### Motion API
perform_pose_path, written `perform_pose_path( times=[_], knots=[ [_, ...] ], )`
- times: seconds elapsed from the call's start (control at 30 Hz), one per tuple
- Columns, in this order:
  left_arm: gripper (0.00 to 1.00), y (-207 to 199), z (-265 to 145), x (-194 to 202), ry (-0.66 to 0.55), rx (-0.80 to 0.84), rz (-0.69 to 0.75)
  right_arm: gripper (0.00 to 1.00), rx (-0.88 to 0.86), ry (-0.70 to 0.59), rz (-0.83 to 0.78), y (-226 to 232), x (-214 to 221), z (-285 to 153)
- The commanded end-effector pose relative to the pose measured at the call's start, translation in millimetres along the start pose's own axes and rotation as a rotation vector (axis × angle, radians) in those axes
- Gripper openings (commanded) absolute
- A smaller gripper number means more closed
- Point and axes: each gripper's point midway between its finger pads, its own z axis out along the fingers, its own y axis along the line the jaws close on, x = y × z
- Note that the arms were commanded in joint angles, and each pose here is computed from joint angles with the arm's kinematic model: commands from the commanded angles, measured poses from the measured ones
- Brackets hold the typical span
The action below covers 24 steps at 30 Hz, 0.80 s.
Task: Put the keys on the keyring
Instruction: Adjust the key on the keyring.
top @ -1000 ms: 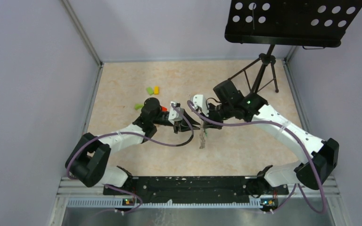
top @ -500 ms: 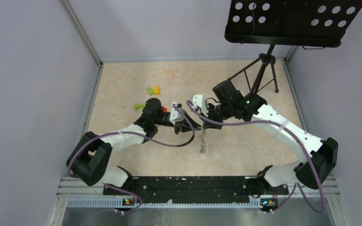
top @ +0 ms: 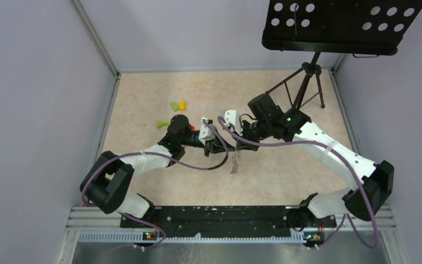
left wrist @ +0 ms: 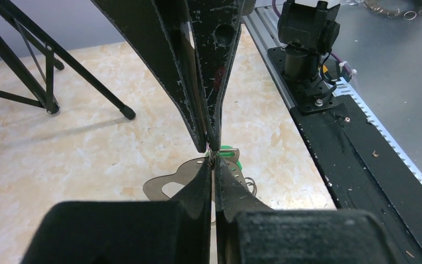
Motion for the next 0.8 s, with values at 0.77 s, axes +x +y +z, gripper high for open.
perform_pose_path(
  times=[0.77],
  knots=[
    [0.0, -25, -8, -51, -0.163, 0.085, 0.009, 0.34, 0.057, -0.317, -0.095, 8, -26, -32]
  ],
)
